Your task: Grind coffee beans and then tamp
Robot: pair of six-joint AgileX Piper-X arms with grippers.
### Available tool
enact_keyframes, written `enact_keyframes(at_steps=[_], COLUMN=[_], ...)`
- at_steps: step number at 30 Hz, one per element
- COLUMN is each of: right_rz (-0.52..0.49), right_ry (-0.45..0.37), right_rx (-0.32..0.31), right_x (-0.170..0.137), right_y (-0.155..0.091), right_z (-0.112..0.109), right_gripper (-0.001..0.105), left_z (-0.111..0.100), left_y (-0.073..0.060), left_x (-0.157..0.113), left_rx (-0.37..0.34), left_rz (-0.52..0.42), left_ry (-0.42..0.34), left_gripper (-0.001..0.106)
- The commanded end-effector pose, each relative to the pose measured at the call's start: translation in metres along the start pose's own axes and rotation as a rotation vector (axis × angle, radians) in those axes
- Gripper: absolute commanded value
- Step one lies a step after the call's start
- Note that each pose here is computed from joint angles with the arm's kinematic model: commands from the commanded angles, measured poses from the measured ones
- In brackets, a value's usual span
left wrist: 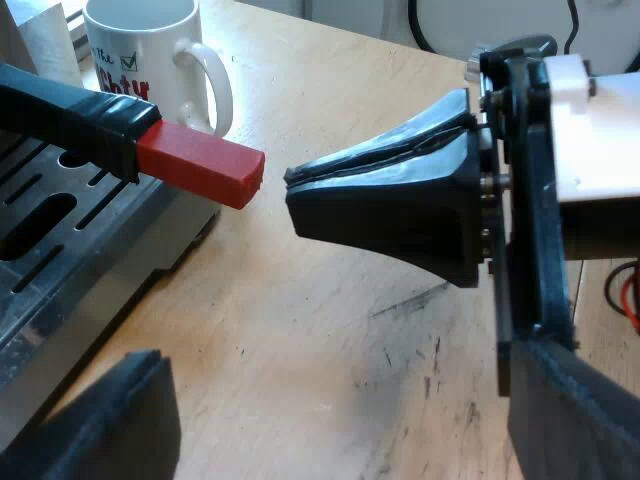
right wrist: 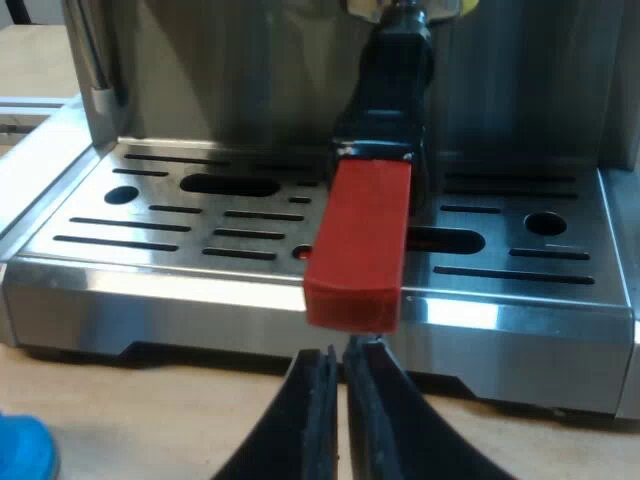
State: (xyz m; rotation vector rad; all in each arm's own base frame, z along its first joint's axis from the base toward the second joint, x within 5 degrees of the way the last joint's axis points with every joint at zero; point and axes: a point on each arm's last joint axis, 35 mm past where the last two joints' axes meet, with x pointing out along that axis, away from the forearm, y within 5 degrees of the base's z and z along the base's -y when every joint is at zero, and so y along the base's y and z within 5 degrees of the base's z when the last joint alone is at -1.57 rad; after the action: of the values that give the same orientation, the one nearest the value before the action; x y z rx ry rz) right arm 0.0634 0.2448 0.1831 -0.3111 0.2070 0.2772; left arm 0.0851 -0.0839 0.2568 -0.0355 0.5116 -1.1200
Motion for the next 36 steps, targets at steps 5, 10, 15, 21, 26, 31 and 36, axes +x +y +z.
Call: enact_keyframes(at_steps=[5,10,15,21,26,31,36], right_rz=[-0.053,-0.067,-0.083,-0.172,-0.17,-0.167,-0.158], right_ry=[-0.007,-0.012,-0.015,-0.055,-0.058,-0.058,-0.046], right_rx=[0.076,0.104,0.06,0.061,0.047,0.047,0.024], right_x=[0.017,0.022,0.021,0.021,0.021,0.021,0.021], right_y=[-0.009,-0.012,-0.013,-0.015,-0.015,-0.015,-0.015], right_z=[0.008,0.01,0.011,0.017,0.018,0.018,0.016], right_gripper=[0.005,0.005,0.005,0.005,0.005,0.005,0.005], left_z=[0.002,0.002,0.002,0.002,0.002,0.002,0.002], left_y=[-0.001,-0.001,-0.001,-0.001,-0.001,-0.001,-0.001], left_x=[0.0,0.0,0.0,0.0,0.0,0.0,0.0], left_rx=[0.017,0.017,0.017,0.017,0.017,0.017,0.017], left_rz=[-0.011,-0.011,-0.011,-0.011,-0.011,-0.011,-0.011], left_ry=[-0.01,-0.01,-0.01,-0.01,-0.01,-0.01,-0.01], left_gripper=[0.07,0.07,0.07,0.07,0.07,0.07,0.07])
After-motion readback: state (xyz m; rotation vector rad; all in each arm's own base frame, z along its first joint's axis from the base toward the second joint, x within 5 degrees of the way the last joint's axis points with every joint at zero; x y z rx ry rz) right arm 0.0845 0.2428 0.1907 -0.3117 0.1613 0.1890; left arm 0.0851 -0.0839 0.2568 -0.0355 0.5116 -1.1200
